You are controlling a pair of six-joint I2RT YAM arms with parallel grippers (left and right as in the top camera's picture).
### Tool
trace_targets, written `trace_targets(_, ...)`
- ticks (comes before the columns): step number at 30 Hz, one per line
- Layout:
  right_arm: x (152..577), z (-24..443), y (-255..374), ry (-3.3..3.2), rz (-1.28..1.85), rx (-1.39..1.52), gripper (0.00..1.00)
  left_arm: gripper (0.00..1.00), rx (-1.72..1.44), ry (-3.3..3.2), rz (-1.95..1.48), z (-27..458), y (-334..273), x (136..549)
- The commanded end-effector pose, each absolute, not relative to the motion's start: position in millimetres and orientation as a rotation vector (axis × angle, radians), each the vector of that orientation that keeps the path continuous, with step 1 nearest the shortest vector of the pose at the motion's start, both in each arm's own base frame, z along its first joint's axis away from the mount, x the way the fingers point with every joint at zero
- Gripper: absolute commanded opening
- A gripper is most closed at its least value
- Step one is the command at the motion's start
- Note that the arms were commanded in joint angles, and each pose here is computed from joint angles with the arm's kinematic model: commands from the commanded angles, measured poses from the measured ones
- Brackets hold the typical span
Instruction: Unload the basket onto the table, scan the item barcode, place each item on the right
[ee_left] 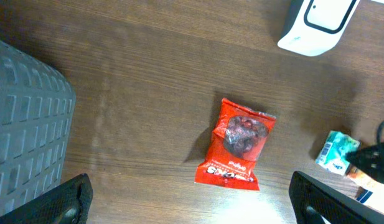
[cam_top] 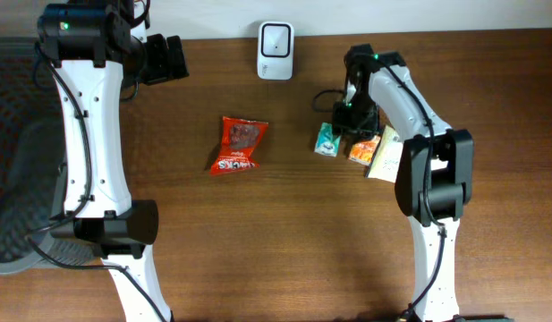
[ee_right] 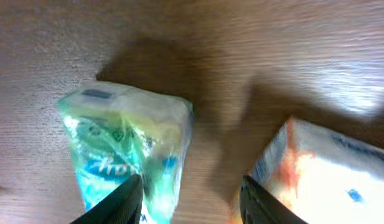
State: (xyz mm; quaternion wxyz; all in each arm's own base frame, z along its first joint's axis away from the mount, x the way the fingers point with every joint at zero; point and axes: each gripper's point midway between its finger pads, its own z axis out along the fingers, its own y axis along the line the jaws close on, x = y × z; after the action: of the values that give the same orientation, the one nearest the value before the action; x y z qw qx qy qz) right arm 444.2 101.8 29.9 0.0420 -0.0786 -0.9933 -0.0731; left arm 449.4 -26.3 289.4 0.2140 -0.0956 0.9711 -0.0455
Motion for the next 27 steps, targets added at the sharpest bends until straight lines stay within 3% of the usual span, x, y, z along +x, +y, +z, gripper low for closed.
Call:
trace_targets(1, 466.7, 88.1, 88.3, -3.164, -0.149, -0.271, 0.51, 0.99, -0.257, 2.694, -0.128, 289.5, -25.3, 449.8)
trace_targets(3, 467.5, 118.2, 97.5, -3.196, -0.189, -0.226, 0.68, 0.99, -0.257, 2.695, -0.128, 289.4, -25.3, 449.7)
trace_targets(5, 463.1, 126.5, 128.2, -3.182, -0.363, -0.046, 0.77, 0.99, -0.257, 2.695, -0.128, 289.4, -25.5, 449.7)
trace_targets(9, 448.7, 128.3, 204.3, -3.121, -0.639, 0.376, 0.84, 0.99, -0.257, 2.695, -0.128, 289.4, -25.3, 449.7)
trace_targets(13, 444.4, 114.1, 264.3, -3.139, -0.703, 0.444, 0.86, 0.99, -0.257, 2.695, -0.128, 289.4, -25.5, 449.7)
trace_targets(14, 445.2, 106.1, 276.5, -3.145, -0.720, 0.398, 0.64, 0.99, -0.257, 2.695, -0.128, 289.4, -25.5, 449.7)
trace_targets(15, 446.1, 91.8, 289.7, -3.148, -0.735, 0.311, 0.52, 0.99, -0.257, 2.694, -0.128, 289.5, -25.3, 449.8)
trace_targets(18, 440.2, 58.0, 316.7, -3.124, -0.813, 0.198, 0.48, 0.99, -0.257, 2.694, -0.128, 289.6, -25.5, 449.8)
trace_targets(23, 423.5, 23.1, 326.3, -3.117, -0.755, 0.159, 0.53, 0.99, -0.257, 2.694, -0.128, 289.5, -25.5, 449.8)
trace_targets(26, 420.3, 16.6, 313.1, -3.134, -0.635, 0.106, 0.33, 0.99, -0.257, 2.695, -0.128, 289.4, -25.5, 449.7)
trace_targets(27, 419.5, 10.7, 297.4, -3.164, -0.498, 0.083, 0.18, 0.99, -0.257, 2.694, -0.128, 289.5, -25.5, 449.7)
